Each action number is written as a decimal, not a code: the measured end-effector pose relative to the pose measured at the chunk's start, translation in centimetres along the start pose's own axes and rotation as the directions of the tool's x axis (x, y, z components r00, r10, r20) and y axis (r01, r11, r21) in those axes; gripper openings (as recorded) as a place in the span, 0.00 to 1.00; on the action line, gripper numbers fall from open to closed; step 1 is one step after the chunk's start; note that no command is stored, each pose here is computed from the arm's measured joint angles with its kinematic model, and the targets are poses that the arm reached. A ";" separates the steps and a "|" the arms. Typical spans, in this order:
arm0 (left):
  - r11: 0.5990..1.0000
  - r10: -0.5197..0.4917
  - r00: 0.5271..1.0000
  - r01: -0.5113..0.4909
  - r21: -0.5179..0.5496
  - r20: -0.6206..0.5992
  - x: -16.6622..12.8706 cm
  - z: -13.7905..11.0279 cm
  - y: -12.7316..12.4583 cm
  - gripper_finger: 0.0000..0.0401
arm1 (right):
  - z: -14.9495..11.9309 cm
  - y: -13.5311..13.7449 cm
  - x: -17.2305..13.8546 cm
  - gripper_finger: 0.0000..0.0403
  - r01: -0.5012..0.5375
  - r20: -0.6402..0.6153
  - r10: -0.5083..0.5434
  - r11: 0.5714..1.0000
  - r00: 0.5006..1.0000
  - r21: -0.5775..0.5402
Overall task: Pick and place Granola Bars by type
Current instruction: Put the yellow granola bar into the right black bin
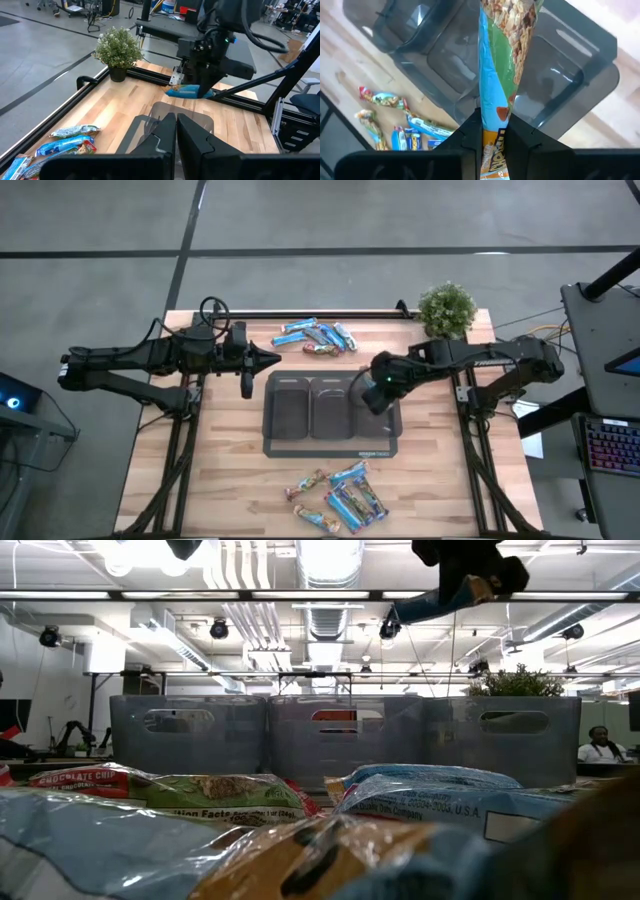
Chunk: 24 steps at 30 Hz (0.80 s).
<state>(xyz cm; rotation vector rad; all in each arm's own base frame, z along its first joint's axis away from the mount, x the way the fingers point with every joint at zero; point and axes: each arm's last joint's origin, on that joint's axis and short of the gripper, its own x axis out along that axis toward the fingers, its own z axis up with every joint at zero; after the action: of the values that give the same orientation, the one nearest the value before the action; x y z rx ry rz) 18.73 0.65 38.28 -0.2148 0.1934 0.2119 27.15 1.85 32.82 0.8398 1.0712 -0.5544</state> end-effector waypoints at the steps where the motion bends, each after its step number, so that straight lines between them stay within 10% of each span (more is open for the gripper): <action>1: 1.000 0.000 1.000 0.000 0.000 0.000 0.0 0.0 0.0 0.00 | -0.2 0.0 0.2 0.12 0.004 -0.004 -0.004 1.000 1.000 0.022; 24: 1.000 0.000 1.000 0.000 -0.003 0.002 0.0 0.0 0.0 0.00 | -3.1 -1.4 7.2 0.12 0.056 -0.031 -0.047 0.922 0.998 0.383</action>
<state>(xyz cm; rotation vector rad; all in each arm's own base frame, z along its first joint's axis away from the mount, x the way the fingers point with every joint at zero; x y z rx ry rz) 18.74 0.65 38.30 -0.2173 0.1911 0.2121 27.26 3.53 25.06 1.1648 1.0203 -0.8188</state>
